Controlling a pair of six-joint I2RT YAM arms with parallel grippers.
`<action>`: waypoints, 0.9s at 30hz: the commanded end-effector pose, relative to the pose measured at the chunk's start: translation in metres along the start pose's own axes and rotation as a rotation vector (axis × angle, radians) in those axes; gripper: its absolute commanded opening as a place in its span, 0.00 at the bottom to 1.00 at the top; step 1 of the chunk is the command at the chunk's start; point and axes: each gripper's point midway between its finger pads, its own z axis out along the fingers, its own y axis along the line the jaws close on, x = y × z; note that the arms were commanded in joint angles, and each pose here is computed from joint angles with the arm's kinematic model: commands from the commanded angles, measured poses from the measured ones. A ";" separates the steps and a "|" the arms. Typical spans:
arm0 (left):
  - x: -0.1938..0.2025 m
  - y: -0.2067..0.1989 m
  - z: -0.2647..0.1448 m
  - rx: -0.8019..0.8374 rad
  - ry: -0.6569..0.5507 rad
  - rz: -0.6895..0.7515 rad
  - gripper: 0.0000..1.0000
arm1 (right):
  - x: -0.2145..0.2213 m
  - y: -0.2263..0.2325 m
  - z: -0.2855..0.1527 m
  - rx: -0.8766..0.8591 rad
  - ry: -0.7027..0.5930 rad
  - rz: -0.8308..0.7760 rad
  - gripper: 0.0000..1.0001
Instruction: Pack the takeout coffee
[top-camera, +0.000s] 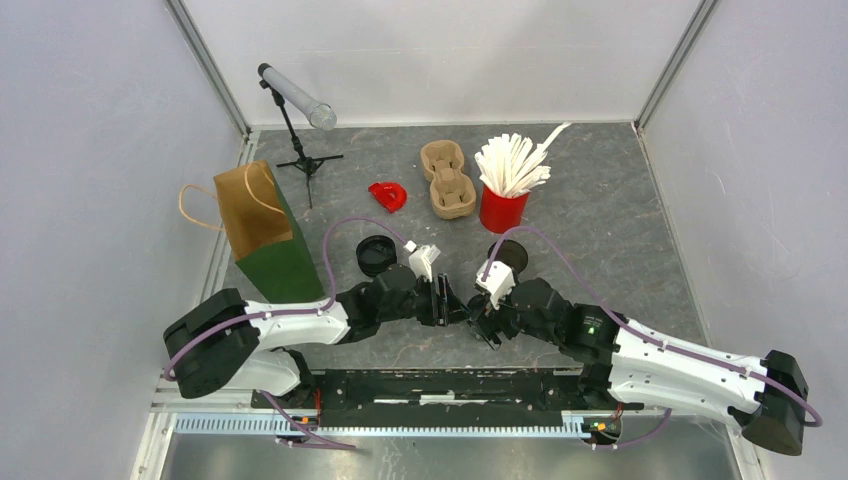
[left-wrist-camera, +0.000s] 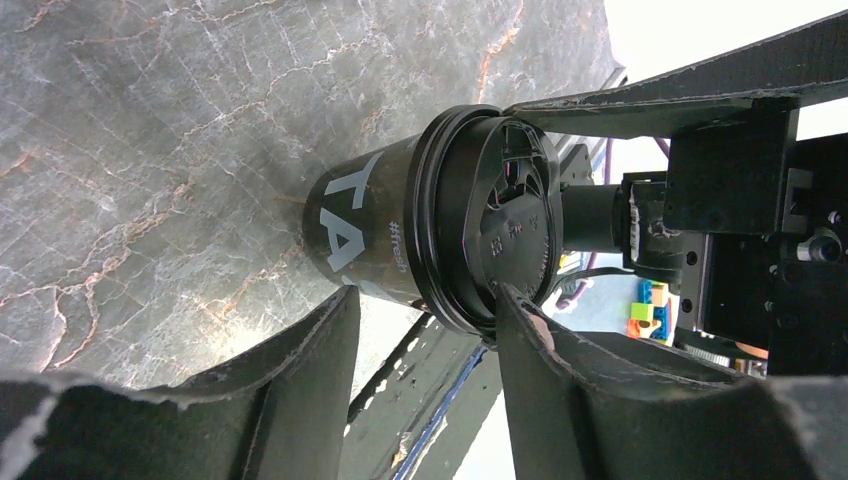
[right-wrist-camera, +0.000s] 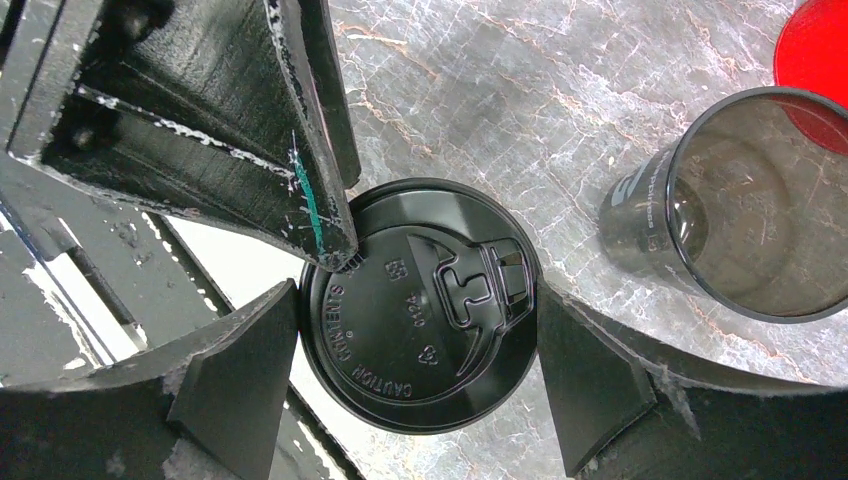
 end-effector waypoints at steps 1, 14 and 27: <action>0.009 0.025 -0.002 -0.078 -0.003 -0.043 0.58 | -0.011 0.006 0.001 -0.022 -0.050 0.031 0.80; -0.071 -0.025 -0.078 -0.177 -0.216 0.155 1.00 | 0.031 -0.027 -0.021 0.202 0.151 0.165 0.82; -0.090 -0.008 -0.118 -0.404 -0.211 0.286 1.00 | 0.037 -0.088 -0.043 0.491 0.270 0.226 0.88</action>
